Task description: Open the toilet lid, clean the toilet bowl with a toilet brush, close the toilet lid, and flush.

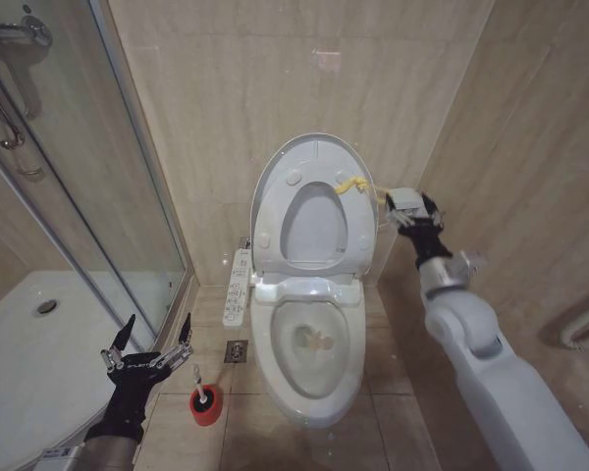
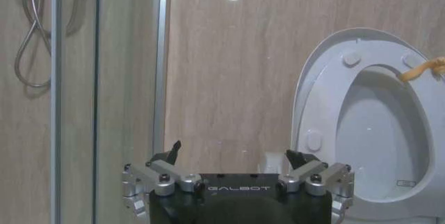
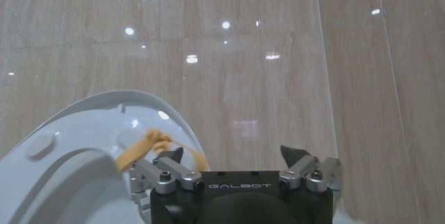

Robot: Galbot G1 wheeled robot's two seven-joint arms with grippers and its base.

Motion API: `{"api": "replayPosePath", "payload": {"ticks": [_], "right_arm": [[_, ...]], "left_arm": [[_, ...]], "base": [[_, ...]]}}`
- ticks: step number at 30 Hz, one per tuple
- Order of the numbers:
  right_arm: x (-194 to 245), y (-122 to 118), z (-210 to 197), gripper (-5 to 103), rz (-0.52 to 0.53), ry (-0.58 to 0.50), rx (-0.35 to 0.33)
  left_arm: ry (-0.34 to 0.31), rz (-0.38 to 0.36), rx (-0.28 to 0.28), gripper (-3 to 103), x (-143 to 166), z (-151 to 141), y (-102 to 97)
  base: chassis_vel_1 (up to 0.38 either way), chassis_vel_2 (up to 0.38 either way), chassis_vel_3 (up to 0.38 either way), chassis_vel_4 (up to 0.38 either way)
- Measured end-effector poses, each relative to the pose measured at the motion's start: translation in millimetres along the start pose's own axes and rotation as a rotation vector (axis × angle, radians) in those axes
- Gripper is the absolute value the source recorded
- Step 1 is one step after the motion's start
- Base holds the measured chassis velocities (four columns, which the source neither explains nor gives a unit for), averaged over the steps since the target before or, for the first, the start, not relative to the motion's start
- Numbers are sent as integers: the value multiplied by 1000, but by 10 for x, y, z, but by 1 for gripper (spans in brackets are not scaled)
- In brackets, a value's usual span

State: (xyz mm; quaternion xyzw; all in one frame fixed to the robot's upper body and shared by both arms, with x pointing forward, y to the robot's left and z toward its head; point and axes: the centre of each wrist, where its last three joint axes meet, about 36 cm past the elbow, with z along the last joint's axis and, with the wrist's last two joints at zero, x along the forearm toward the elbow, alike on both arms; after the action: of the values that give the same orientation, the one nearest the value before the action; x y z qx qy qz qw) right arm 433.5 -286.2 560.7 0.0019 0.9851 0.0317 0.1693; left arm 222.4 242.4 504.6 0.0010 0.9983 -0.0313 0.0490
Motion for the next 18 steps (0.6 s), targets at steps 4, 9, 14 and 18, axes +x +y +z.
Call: {"api": "replayPosePath", "payload": {"ticks": [4,9,14,18], "right_arm": [[-8,147,42,97,-3,10,-37],[43,189,25,100,-13,32,-78],[403,189,48,100,34,96,-100],[868,242,179,100,72,168,-59]], "left_arm": [[0,0,0,100,0,0,0],[0,0,0,100,0,0,0],[0,0,0,100,0,0,0],[0,0,0,100,0,0,0]], "base": [[0,0,0,0],[0,0,0,0],[0,0,0,0],[0,0,0,0]]}}
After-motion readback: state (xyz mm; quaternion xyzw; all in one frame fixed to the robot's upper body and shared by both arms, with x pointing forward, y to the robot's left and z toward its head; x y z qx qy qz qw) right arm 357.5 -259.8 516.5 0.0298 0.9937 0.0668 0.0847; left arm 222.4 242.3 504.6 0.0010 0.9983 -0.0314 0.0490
